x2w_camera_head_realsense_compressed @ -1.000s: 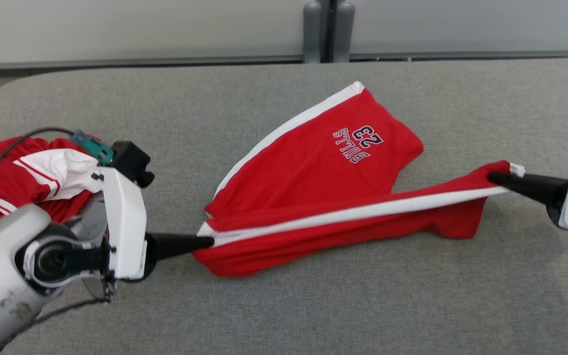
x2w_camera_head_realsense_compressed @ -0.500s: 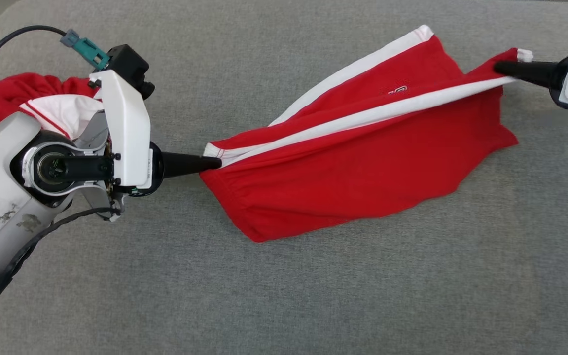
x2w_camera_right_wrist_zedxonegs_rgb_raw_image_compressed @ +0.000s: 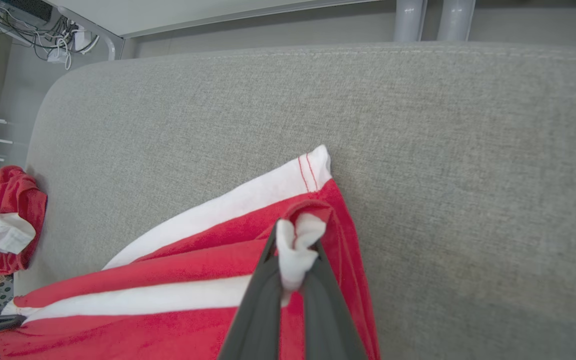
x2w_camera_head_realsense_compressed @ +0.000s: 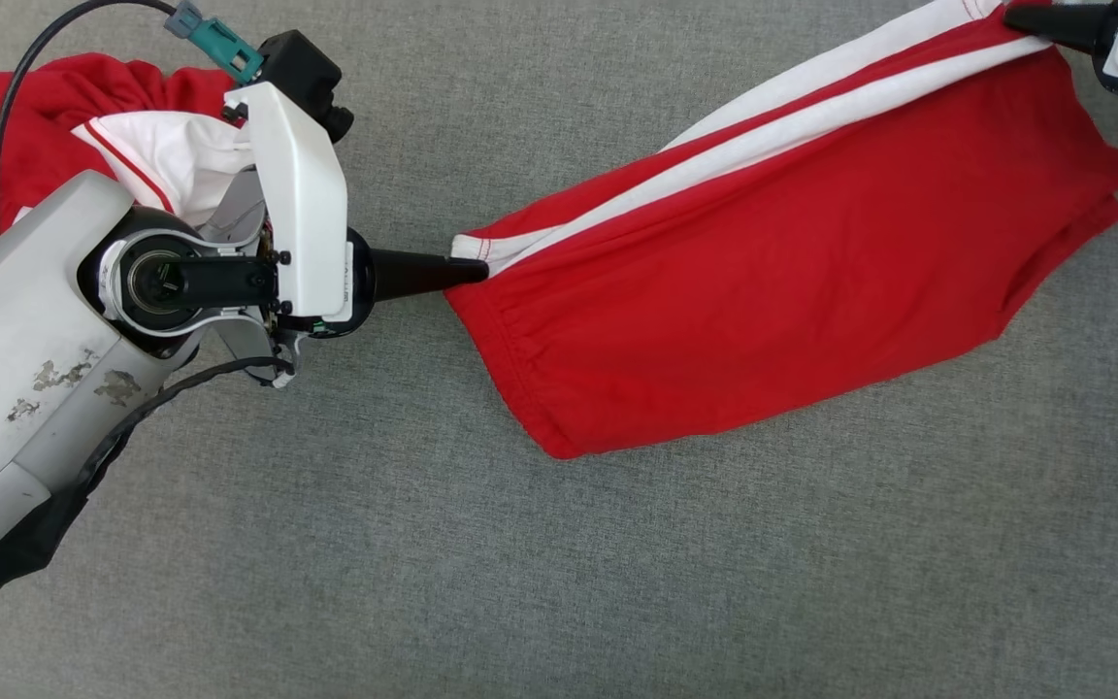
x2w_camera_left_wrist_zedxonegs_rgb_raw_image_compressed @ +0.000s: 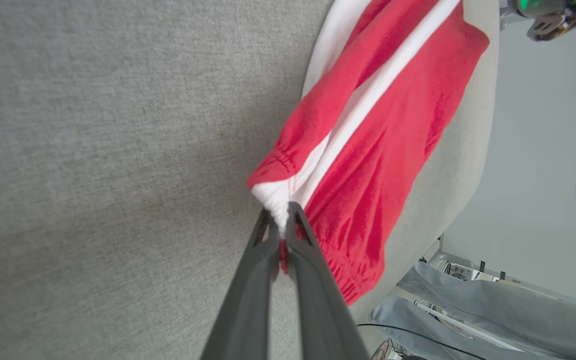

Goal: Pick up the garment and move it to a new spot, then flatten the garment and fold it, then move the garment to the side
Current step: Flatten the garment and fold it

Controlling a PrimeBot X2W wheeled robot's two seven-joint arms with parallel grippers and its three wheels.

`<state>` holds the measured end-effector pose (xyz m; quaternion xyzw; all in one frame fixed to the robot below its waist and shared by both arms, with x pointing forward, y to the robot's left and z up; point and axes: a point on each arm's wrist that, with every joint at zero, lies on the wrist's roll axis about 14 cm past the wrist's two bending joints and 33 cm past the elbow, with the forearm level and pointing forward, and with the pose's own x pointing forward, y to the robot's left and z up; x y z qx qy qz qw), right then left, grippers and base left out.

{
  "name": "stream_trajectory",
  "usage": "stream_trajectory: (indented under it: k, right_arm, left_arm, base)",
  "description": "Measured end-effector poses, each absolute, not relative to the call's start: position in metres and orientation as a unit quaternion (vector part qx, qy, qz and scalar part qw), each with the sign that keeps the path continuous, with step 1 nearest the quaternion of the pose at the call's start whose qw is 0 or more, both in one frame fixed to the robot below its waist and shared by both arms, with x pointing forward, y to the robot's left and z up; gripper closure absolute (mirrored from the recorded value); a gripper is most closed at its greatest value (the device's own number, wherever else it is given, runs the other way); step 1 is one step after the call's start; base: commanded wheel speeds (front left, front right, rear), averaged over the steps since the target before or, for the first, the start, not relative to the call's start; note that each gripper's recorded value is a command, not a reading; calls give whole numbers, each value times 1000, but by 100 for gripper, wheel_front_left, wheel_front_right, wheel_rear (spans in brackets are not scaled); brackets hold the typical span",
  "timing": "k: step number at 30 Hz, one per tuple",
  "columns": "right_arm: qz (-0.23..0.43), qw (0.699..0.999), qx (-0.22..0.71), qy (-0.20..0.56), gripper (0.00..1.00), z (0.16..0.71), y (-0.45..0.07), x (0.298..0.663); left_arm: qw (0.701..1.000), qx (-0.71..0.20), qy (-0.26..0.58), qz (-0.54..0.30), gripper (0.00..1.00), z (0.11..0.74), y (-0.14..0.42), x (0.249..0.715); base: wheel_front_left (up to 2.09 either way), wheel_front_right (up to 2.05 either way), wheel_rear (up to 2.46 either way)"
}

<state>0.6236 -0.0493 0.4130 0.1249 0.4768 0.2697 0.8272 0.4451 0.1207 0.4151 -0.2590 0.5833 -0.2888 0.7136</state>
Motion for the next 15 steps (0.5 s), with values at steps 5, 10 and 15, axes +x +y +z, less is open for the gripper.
stream_trajectory:
  k: [5,10,15]
  right_arm:
    - [274,835,144,456,0,412,-36,631]
    - [276,851,158,417,0,432,-35,632]
    - [287,886,160,328,0,470,-37,627]
  left_arm:
    - [722,-254,581,-277,0,408,125,451]
    - [739,-247,564,-271,0,418,131,455]
    - [786,-217,515,-264,0,441,146,459]
  base:
    - [0,0,0]
    - [0,0,0]
    - [0,0,0]
